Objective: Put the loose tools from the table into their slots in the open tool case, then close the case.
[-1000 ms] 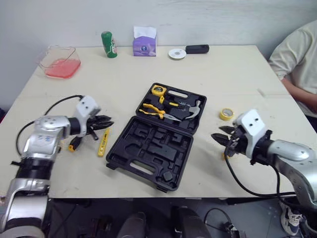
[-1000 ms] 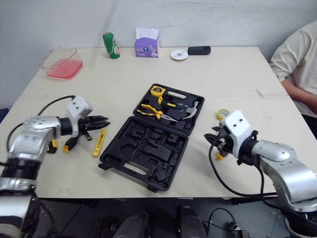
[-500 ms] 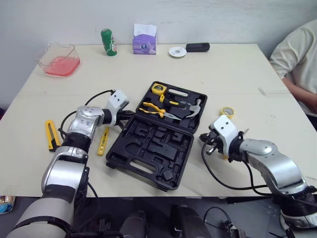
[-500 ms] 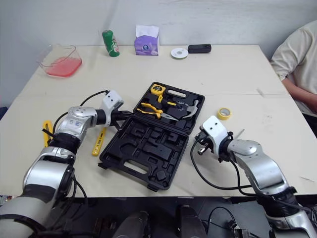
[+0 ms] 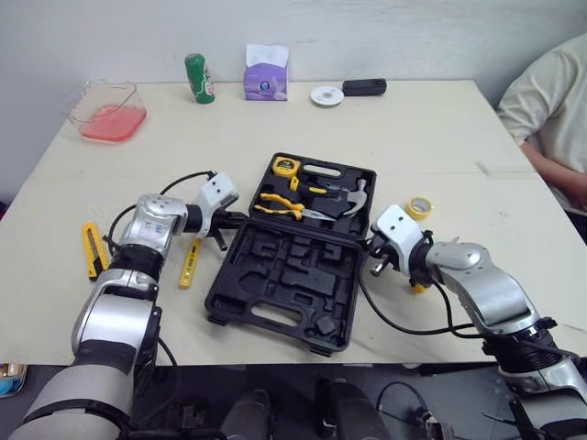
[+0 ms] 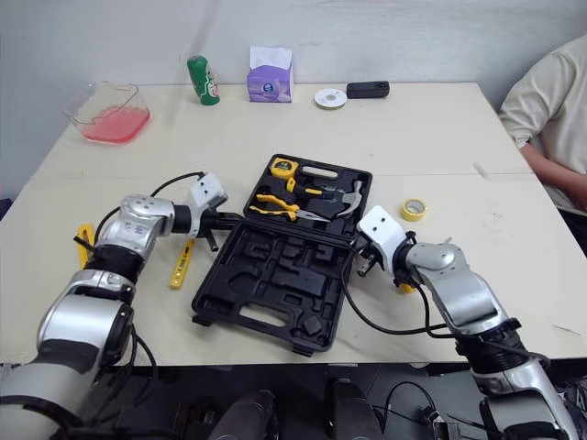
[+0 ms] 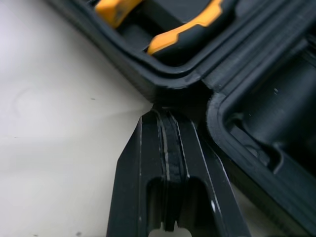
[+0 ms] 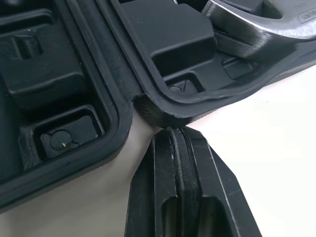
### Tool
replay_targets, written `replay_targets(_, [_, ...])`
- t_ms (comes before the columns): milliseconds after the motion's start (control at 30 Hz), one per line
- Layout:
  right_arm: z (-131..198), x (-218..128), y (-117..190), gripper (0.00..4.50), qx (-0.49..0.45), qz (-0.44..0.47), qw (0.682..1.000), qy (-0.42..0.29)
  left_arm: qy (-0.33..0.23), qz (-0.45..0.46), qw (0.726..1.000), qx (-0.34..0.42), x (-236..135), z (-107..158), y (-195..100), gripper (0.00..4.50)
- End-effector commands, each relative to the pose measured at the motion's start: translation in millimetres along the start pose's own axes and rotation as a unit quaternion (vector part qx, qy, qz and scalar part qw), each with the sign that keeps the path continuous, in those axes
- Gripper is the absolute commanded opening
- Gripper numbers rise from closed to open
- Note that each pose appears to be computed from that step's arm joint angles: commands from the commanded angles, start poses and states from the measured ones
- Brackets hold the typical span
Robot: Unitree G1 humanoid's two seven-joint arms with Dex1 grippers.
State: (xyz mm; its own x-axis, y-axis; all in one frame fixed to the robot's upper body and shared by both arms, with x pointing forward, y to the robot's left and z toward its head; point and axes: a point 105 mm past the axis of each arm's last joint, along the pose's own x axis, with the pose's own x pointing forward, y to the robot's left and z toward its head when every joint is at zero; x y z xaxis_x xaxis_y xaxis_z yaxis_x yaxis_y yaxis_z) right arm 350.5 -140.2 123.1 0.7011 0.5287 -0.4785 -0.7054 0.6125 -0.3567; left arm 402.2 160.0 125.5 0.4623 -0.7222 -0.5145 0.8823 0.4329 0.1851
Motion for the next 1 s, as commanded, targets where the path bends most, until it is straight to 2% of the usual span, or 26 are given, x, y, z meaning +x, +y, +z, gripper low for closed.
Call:
replay_targets(33, [41,6,20,0.05,-0.071,0.054,0.994,-0.066,-0.013,-0.071,0.997,0.034,9,11,-28,0.00])
replay_targets(367, [43,16,32,0.05,-0.110,0.090,0.988,-0.066,-0.009,-0.073,0.997,0.009,-4,-3,-57,0.00])
replay_targets(567, [31,3,19,0.05,-0.106,0.070,0.991,-0.049,0.006,-0.006,0.999,-0.032,-13,-20,-54,0.00])
replay_targets(700, [25,-25,-13,0.05,-0.093,0.010,0.995,-0.045,-0.007,0.055,0.997,-0.050,-44,-27,-42,0.00])
replay_targets(767, [28,-50,-27,0.05,-0.044,-0.006,0.997,-0.070,-0.040,0.072,0.995,-0.060,-71,-23,-44,0.00])
replay_targets(800, [29,-58,-28,0.05,-0.029,-0.007,0.996,-0.081,-0.054,0.074,0.994,-0.065,-79,-20,-47,0.00])
replay_targets(900, [19,-108,-38,0.05,0.047,-0.008,0.992,-0.116,-0.151,0.064,0.976,-0.143,-134,-10,-71,0.00])
replay_targets(967, [8,-130,-41,0.05,0.076,-0.016,0.990,-0.116,-0.162,0.075,0.968,-0.174,-158,-18,-83,0.00])
replay_targets(1000, [1,-141,-43,0.01,0.089,-0.023,0.990,-0.111,-0.155,0.091,0.965,-0.192,-170,-28,-87,0.31])
